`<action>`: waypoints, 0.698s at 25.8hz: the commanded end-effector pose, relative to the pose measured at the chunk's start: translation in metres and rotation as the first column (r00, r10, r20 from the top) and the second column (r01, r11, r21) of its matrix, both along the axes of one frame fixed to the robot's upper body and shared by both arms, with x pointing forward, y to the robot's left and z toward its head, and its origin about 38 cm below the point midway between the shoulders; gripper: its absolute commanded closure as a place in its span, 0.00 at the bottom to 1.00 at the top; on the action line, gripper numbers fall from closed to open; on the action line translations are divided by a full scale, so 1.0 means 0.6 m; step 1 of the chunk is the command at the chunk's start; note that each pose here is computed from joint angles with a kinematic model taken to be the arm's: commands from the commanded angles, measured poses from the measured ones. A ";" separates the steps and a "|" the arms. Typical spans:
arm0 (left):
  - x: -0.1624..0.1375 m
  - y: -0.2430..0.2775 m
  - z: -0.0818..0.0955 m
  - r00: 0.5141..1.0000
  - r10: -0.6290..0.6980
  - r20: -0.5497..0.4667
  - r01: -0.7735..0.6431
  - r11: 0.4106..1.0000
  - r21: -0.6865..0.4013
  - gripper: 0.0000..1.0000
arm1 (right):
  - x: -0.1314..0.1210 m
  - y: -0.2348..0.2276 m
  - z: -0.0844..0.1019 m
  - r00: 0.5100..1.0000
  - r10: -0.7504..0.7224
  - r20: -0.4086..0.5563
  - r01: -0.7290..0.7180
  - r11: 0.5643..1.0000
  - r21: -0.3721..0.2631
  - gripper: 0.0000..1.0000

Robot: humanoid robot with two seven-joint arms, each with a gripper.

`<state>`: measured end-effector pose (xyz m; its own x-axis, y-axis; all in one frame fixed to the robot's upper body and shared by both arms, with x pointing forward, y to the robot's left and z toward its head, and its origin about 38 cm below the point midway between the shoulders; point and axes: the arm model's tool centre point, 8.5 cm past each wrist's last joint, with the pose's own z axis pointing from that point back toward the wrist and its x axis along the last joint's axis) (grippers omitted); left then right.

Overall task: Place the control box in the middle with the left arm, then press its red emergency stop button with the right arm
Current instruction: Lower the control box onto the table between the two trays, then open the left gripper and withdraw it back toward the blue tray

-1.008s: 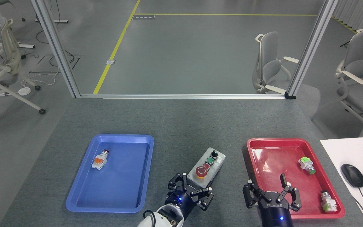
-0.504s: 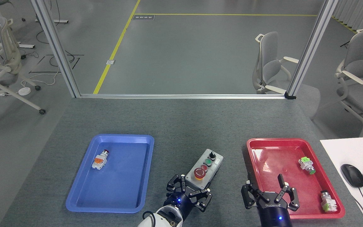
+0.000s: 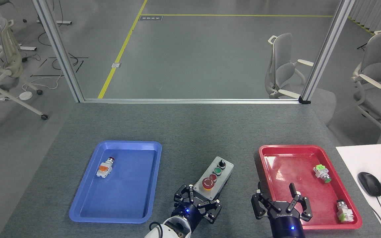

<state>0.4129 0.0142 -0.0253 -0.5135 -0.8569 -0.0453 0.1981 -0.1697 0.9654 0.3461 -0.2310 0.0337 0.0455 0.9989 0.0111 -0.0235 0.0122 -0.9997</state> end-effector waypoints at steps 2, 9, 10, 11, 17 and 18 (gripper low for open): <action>-0.001 0.001 -0.002 1.000 -0.002 0.003 0.002 1.000 -0.003 0.10 | 0.000 0.001 -0.001 1.000 -0.003 -0.006 0.003 1.000 0.003 0.02; -0.006 0.010 -0.003 1.000 -0.001 0.008 0.001 1.000 -0.010 0.04 | 0.000 0.008 -0.002 1.000 0.001 -0.006 -0.001 1.000 0.013 0.02; -0.010 0.019 -0.008 1.000 0.004 0.004 -0.004 1.000 -0.006 0.03 | 0.000 0.010 -0.002 1.000 0.006 -0.008 -0.006 1.000 0.013 0.03; -0.012 0.033 -0.012 1.000 0.008 0.005 -0.008 1.000 0.001 0.03 | 0.001 0.013 -0.001 1.000 0.009 -0.006 -0.009 1.000 0.015 0.04; -0.044 0.104 -0.014 0.999 0.012 0.042 -0.011 1.000 -0.004 0.02 | 0.001 0.025 -0.001 1.000 0.019 -0.006 -0.019 0.999 0.026 0.10; -0.050 0.111 -0.012 0.999 0.009 0.050 -0.009 1.000 -0.007 0.02 | 0.001 0.026 -0.001 1.000 0.021 -0.006 -0.021 0.999 0.027 0.11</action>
